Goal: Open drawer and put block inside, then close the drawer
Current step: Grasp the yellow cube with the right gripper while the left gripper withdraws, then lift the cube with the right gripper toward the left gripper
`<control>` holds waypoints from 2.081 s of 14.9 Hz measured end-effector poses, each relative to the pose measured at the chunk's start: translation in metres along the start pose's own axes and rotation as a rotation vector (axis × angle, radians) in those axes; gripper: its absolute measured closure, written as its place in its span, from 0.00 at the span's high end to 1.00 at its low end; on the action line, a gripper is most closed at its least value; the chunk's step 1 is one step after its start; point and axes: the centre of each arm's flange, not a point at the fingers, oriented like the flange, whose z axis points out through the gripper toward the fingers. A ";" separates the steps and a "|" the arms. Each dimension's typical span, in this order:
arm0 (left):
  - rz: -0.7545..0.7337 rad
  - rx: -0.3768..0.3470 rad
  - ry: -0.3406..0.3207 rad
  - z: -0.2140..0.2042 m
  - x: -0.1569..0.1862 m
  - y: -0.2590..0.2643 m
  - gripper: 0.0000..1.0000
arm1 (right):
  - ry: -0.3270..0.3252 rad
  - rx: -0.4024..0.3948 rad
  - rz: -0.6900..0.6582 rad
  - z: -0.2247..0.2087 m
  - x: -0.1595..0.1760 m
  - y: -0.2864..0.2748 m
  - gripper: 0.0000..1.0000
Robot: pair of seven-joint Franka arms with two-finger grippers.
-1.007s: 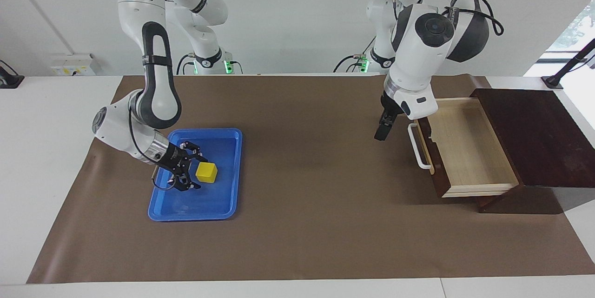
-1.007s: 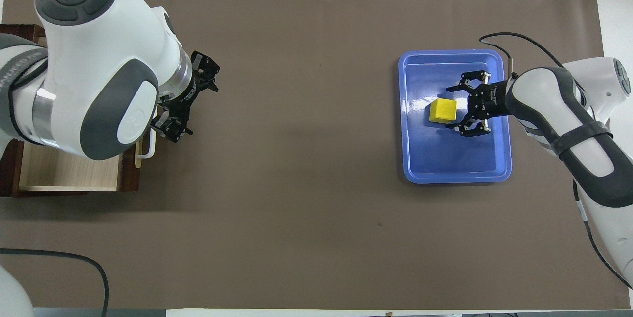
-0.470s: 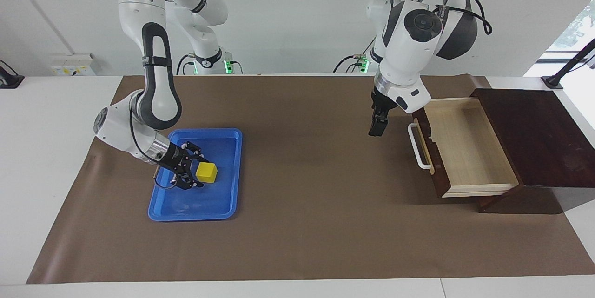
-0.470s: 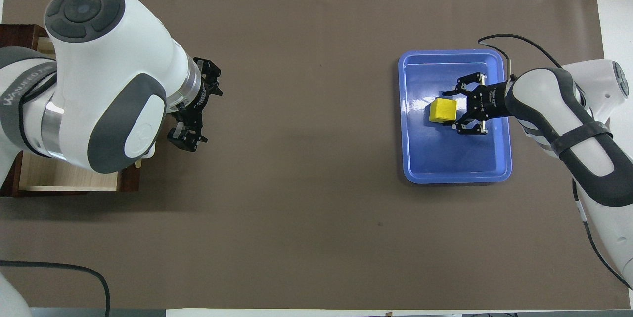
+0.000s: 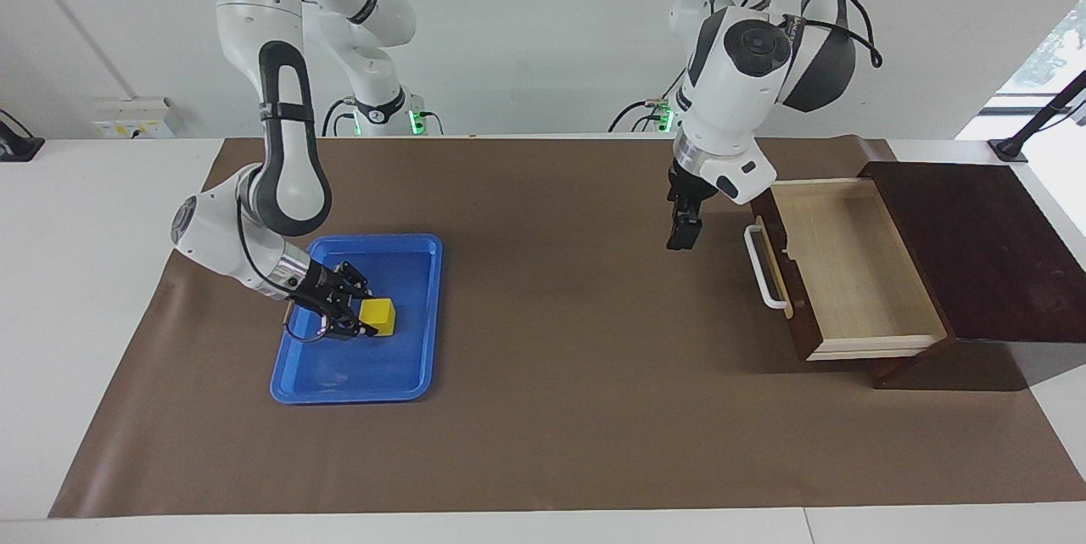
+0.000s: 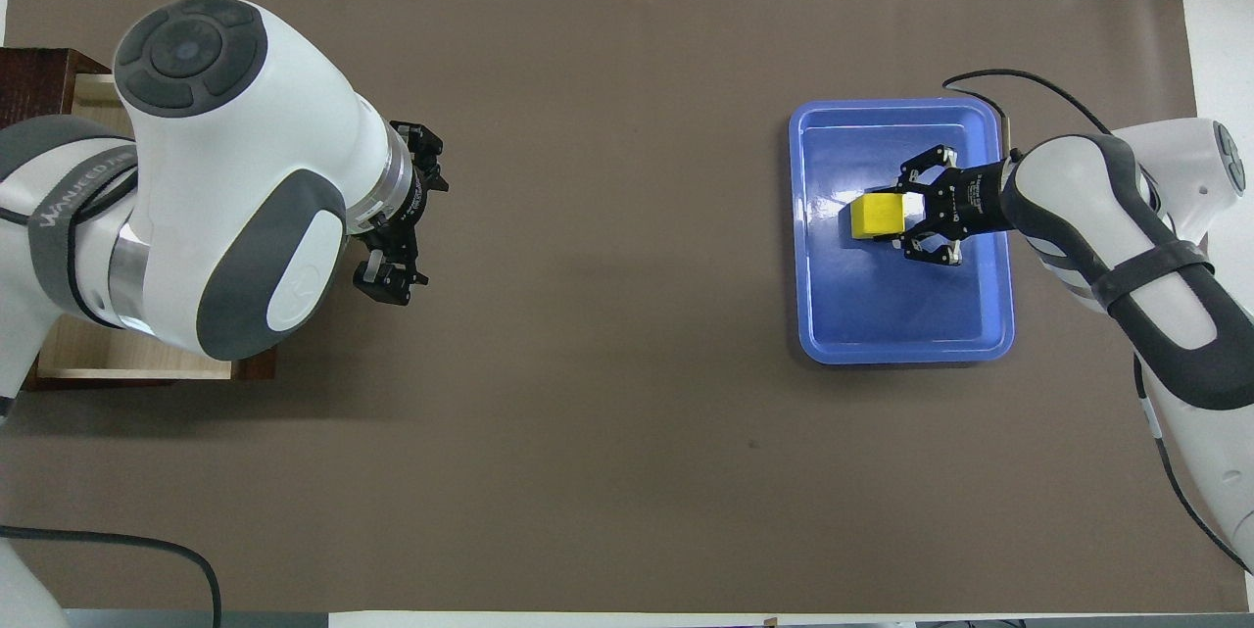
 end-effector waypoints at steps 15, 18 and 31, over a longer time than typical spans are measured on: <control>-0.193 -0.050 -0.012 -0.003 0.010 0.007 1.00 | -0.074 -0.043 0.004 -0.006 -0.290 -0.070 0.55; -0.195 -0.058 -0.015 -0.004 0.010 0.008 1.00 | -0.050 -0.077 -0.012 0.033 -0.338 -0.057 0.55; -0.241 -0.055 -0.018 0.019 -0.024 0.026 1.00 | 0.027 -0.056 -0.017 0.111 -0.433 -0.046 0.55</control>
